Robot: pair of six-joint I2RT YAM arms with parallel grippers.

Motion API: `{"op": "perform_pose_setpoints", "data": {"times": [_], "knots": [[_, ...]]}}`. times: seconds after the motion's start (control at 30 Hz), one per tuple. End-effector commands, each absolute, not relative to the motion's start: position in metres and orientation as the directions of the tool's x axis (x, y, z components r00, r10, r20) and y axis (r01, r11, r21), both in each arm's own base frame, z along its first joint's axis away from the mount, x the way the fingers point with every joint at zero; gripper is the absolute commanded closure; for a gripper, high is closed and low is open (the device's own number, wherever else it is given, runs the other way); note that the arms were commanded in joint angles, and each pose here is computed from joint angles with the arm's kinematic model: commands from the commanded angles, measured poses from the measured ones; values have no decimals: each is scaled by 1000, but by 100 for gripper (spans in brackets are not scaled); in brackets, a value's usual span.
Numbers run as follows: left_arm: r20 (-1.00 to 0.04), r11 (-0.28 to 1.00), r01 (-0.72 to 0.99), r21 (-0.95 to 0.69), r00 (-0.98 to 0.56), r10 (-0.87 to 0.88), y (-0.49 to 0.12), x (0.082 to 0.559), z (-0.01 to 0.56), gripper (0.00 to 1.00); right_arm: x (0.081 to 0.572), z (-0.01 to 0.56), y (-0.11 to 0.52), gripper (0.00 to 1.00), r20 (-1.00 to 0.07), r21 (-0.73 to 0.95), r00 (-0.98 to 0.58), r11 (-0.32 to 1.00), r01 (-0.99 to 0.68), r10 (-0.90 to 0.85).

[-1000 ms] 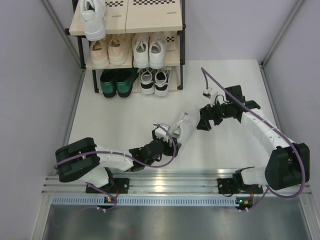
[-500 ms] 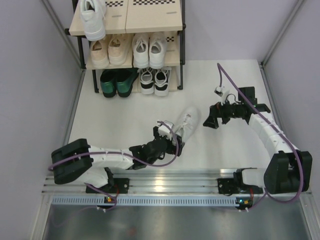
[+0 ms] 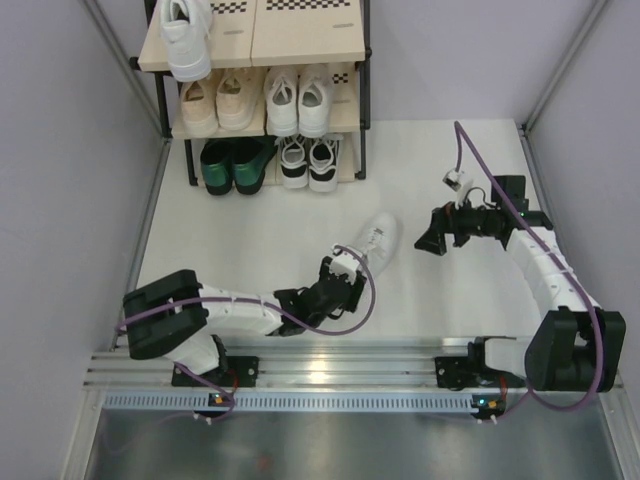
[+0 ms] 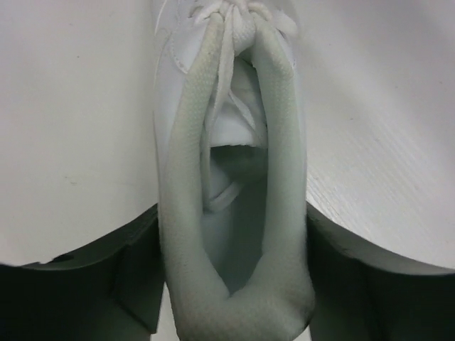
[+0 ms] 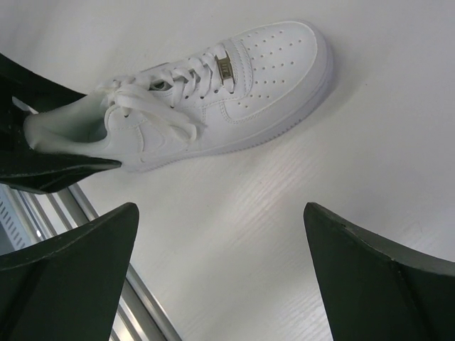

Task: Place and organize the shoes onto the shoe shelf
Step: Pick up the shoe at the center of the board.

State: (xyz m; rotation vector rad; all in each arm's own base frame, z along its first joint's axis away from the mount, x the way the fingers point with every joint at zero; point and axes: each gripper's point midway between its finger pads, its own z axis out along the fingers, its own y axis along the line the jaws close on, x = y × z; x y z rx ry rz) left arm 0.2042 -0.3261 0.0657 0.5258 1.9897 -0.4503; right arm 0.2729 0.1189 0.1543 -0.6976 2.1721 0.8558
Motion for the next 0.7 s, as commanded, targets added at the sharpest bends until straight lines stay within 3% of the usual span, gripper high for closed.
{"op": "perform_pose_setpoints", "data": {"times": [0.0,0.03,0.07,0.1,0.2,0.67], "knots": [[-907,853,521,-42,-378,186,-329,216,75,42,276,168,117,1,-804,325,-553,619,-716,-218],[-910,854,518,-47,-374,178,-331,217,78,54,275,169,117,1,-805,324,-552,620,-715,-217],[-913,856,515,-55,-373,165,-333,218,81,75,275,169,116,1,-805,323,-552,621,-714,-216],[-915,856,514,-56,-369,161,-334,219,84,89,276,169,115,1,-807,321,-551,623,-714,-216],[-925,841,537,-65,-347,151,-339,219,96,98,276,170,114,1,-808,317,-548,626,-713,-215],[-971,818,538,-203,-216,-100,-307,212,196,100,278,173,106,1,-817,310,-542,646,-698,-194]]}}
